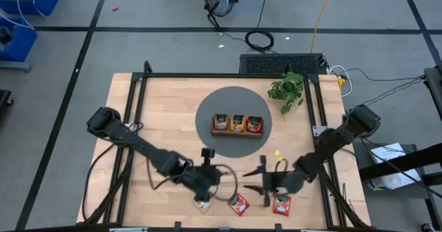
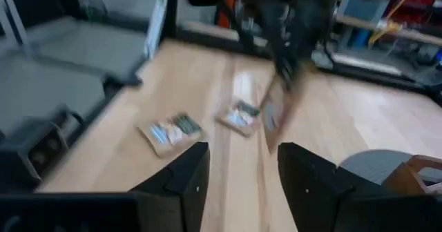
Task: Pick & Place Tea
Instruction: Put the top right brown tea bag into the left slot of the wooden organizer
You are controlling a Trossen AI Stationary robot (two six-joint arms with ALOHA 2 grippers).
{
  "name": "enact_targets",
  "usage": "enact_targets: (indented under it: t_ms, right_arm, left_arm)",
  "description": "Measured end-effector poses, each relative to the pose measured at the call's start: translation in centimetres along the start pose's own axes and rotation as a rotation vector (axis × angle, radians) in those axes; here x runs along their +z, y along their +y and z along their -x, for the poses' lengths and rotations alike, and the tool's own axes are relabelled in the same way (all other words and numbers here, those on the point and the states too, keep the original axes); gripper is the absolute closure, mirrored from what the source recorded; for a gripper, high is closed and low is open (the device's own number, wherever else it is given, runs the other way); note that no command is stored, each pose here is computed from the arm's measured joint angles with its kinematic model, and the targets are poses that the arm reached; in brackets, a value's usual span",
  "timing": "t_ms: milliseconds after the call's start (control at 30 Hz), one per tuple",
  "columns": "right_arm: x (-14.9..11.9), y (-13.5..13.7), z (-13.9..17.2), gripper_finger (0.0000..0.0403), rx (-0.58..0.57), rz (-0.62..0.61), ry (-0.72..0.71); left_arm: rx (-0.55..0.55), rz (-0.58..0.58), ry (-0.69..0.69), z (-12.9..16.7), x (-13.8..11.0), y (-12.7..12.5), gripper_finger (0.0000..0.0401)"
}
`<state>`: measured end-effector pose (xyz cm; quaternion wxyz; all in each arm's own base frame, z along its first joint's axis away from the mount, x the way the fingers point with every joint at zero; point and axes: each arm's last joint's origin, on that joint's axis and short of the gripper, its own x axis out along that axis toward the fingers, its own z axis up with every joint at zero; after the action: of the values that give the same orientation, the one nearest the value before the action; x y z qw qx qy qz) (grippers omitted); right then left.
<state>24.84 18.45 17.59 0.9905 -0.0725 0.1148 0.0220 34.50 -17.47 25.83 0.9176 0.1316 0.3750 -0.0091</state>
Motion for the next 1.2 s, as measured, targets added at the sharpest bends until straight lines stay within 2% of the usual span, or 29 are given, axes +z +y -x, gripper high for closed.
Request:
enact_targets:
  t_ms: [167,333,433,500,600,900,1067,1200]
  right_arm:
    - [-0.8,-1.3,2.5,0.0238,0.017,-0.136,-0.199]
    - [-1.2,-2.4,2.4,0.0236,0.049,-0.173,-0.233]
    - [-1.0,-3.0,1.5,0.0233,0.094,-0.193,-0.225]
    - [-1.0,-3.5,1.0,0.0231,0.076,-0.194,-0.215]
    - [-1.0,-4.2,0.5,0.0230,0.047,-0.210,-0.211]
    - [-1.9,-5.4,-0.6,0.0231,0.050,-0.269,-0.149]
    - [-2.3,-5.4,-1.9,0.0248,0.143,-0.277,-0.125]
    - [-2.3,-5.3,-2.6,0.0291,0.156,-0.243,-0.120]
  left_arm:
    - [0.066,0.014,-0.116,1.2,1.1,-1.6,0.0397]
    - [0.092,0.024,-0.157,0.7,1.4,-1.8,0.0395]
    - [0.103,-0.005,-0.148,-0.2,1.3,-1.7,0.0397]
    - [0.110,0.020,-0.179,-1.0,1.7,-1.5,0.0393]
    - [0.115,-0.009,-0.142,-1.7,1.2,-1.4,0.0394]
    - [0.108,0.006,-0.150,-3.0,1.3,-0.7,0.0397]
    - [0.093,0.015,-0.162,-3.2,1.5,-0.3,0.0392]
    - [0.092,0.013,-0.156,-3.3,1.5,-0.2,0.0397]
